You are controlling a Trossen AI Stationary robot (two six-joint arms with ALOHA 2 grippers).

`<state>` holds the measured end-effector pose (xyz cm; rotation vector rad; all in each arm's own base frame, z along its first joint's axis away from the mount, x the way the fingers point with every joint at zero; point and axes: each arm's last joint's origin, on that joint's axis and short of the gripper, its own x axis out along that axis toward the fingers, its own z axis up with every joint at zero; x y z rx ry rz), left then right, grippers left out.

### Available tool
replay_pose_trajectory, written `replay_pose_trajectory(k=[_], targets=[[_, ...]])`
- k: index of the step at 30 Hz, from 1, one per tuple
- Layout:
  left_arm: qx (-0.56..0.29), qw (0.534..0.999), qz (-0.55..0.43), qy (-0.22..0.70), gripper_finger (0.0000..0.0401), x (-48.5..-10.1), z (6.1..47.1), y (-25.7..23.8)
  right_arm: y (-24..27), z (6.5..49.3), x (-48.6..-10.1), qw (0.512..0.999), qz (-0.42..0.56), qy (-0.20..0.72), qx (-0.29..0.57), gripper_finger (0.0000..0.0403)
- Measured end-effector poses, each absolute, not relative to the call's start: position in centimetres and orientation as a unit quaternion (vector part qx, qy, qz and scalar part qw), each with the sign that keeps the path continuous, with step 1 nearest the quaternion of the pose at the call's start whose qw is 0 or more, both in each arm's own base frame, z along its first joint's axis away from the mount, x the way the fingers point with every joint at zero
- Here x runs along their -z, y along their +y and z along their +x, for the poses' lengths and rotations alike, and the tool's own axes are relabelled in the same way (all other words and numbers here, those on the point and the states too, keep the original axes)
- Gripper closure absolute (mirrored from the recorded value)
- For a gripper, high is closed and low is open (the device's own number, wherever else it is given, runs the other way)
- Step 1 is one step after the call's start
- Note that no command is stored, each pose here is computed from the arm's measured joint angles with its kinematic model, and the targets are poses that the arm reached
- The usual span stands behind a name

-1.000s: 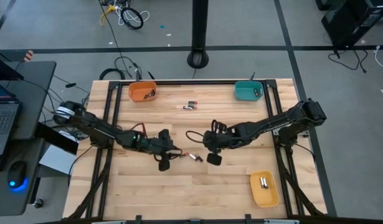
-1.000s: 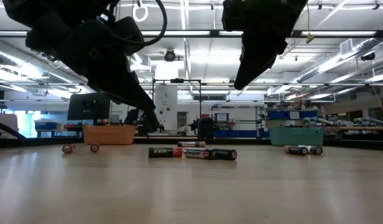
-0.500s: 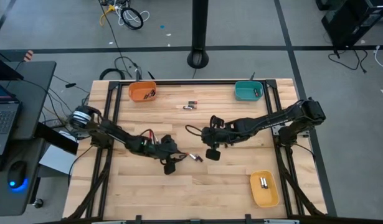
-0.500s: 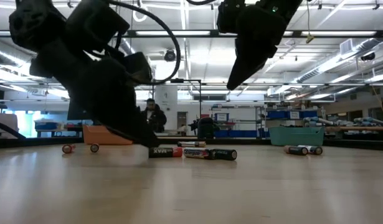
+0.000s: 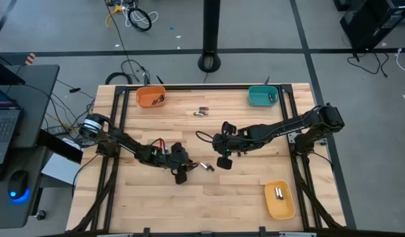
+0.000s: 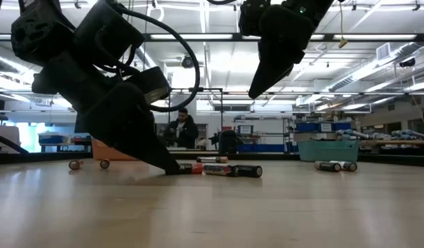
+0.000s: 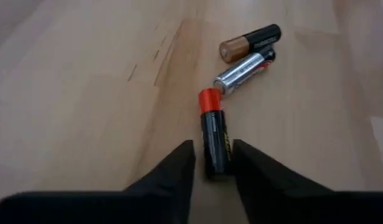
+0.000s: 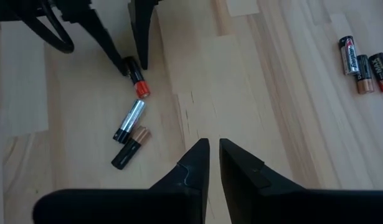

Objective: Sort batteries
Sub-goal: Put the black-red battery into the blue bin

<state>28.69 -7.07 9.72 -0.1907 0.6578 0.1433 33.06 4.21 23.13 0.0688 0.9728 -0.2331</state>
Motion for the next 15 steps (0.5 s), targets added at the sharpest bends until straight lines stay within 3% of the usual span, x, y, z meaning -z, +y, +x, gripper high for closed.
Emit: replay_pose_trajectory(k=[4,10,15], targets=[[-0.069,0.940,-0.078,0.324,0.0349,-9.7,28.7,-7.0,4.2,33.1,-23.1,0.877,0.033,0.466,0.112,0.0352],[-0.077,0.941,-0.056,0.324,0.0352,-10.3,28.4,-6.9,4.2,33.1,-23.1,0.877,0.030,0.466,0.110,0.0357],[-0.100,0.947,-0.029,0.304,0.0352,-13.1,27.7,-6.2,4.2,32.6,-22.9,0.865,0.006,0.493,0.092,0.0363]])
